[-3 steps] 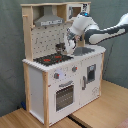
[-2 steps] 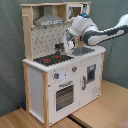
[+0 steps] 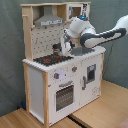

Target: Play with the kitchen

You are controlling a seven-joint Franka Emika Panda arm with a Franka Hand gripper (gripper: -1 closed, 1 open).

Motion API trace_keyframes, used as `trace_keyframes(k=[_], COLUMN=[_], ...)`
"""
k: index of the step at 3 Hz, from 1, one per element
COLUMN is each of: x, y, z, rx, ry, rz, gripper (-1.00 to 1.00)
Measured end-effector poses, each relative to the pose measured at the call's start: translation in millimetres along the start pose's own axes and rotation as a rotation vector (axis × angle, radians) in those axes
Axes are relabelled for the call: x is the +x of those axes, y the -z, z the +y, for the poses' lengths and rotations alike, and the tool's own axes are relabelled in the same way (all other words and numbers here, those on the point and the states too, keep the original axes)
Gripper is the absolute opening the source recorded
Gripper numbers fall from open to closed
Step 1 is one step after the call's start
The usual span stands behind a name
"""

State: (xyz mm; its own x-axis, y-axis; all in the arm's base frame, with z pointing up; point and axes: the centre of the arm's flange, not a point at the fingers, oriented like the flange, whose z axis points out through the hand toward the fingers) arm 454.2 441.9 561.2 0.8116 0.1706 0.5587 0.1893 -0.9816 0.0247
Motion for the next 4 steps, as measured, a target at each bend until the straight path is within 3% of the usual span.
trace_keyframes(k=[4], x=[32.6], y=[-33.1], z=[-34.3], rx=[-0.005], ry=[0.012], rz=[0.041], gripper=[-1.0])
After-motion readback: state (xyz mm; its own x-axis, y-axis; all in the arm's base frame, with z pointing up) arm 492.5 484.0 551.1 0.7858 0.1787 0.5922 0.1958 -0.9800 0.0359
